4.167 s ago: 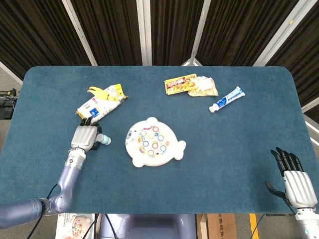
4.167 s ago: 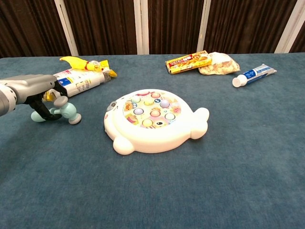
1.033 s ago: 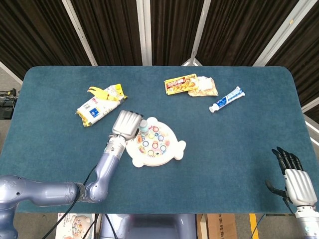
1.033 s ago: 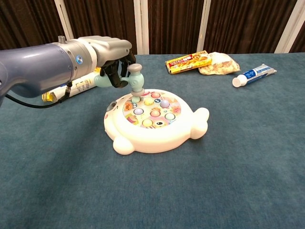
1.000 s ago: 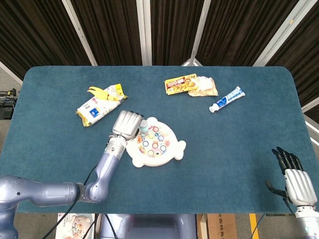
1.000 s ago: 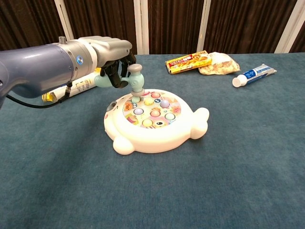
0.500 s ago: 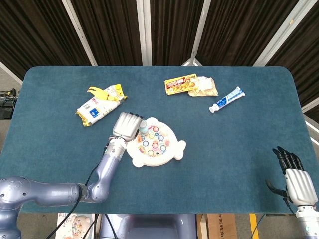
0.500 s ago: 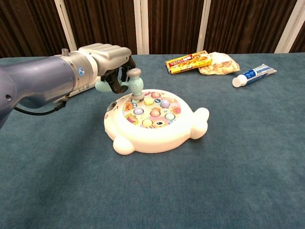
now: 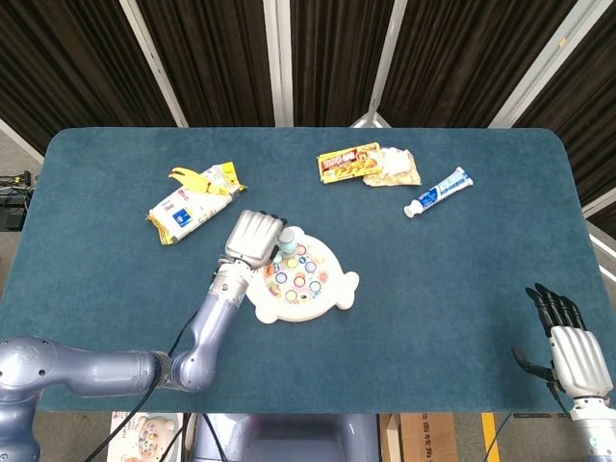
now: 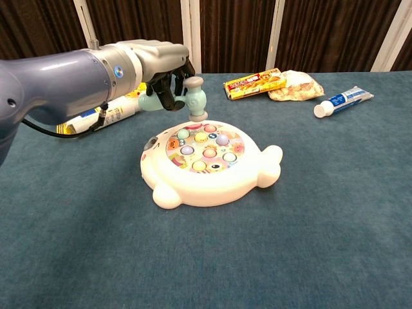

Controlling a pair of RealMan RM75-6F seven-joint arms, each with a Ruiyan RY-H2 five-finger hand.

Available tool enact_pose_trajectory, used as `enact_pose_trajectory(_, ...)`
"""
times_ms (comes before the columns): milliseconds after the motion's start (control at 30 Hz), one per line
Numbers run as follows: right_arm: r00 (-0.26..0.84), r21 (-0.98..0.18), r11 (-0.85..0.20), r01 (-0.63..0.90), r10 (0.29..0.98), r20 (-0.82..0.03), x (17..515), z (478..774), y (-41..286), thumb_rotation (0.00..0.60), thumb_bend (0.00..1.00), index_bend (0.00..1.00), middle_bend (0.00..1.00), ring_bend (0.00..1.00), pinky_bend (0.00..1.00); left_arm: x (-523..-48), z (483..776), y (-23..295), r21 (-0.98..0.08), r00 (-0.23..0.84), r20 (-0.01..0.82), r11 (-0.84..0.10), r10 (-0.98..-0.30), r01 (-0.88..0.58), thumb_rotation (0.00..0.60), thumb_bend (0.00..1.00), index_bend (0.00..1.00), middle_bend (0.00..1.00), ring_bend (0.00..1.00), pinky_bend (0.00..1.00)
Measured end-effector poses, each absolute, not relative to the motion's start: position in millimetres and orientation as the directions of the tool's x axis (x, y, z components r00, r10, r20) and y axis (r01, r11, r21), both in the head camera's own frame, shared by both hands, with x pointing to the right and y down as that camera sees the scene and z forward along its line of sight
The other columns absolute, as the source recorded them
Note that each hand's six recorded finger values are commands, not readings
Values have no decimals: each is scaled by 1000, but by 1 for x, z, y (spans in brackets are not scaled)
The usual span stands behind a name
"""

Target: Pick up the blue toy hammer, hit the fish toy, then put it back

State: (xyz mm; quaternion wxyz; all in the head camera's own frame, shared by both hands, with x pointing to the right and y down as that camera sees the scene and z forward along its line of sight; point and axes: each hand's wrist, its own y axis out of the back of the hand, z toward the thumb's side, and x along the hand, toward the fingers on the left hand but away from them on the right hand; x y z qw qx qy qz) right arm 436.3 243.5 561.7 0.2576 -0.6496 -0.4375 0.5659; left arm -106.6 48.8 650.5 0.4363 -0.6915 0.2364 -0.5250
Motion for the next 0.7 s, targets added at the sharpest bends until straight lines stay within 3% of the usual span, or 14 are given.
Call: enact_pose_trajectory(700, -27, -827, -486, 281, 858, -513, 437, 562, 243, 600, 307, 0, 0, 0, 0, -95, 678, 68, -823, 351, 565, -538, -747, 182, 600, 670, 643, 611, 437, 565)
